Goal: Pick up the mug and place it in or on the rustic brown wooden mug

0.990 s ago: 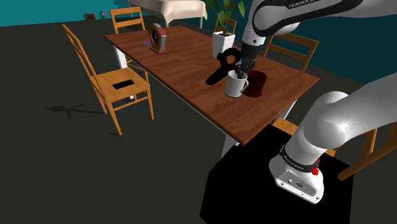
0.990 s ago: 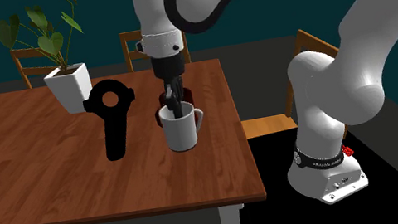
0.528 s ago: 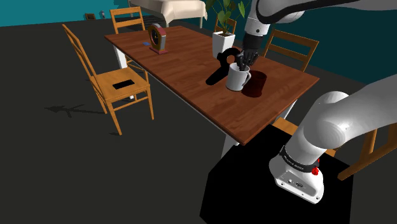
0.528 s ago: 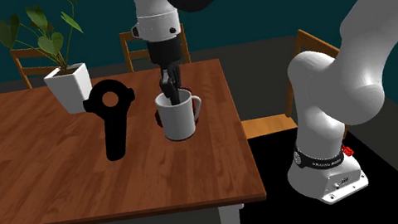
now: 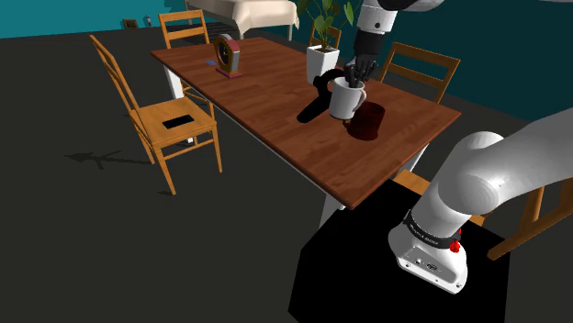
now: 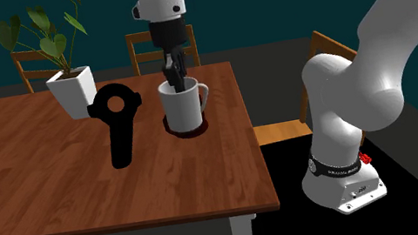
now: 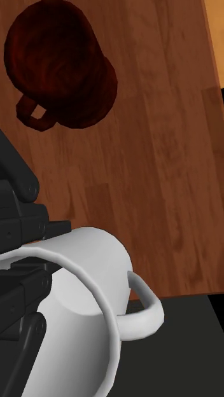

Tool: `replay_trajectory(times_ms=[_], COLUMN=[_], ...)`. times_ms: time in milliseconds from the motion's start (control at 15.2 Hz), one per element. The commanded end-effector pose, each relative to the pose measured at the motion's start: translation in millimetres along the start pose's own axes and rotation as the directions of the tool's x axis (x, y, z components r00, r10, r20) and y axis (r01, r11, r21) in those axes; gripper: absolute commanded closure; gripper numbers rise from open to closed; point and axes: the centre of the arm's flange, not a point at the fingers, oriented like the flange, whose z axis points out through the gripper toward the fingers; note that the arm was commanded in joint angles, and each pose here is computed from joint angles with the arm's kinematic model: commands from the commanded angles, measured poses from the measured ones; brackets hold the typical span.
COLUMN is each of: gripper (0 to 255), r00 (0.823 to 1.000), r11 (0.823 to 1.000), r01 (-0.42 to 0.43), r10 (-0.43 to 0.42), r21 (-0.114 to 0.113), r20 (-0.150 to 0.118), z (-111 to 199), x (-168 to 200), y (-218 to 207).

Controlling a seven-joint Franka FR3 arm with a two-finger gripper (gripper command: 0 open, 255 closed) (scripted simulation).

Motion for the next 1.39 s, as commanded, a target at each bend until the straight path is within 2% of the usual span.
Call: replay_trajectory(times_ms=[0, 66, 1254, 1320], gripper=[255, 255, 255, 255], r00=[1.0, 1.0, 1.0, 1.0], r11=[1.0, 1.0, 1.0, 1.0], r01=[0.0, 0.0, 0.0, 0.0], r10=[0.0, 0.0, 0.0, 0.0], r21=[0.0, 0.0, 0.0, 0.0], r20=[0.0, 0.0, 0.0, 0.0], z=[-10, -12, -50, -45], x=[0, 0, 52, 52], y=[0, 0, 237, 238])
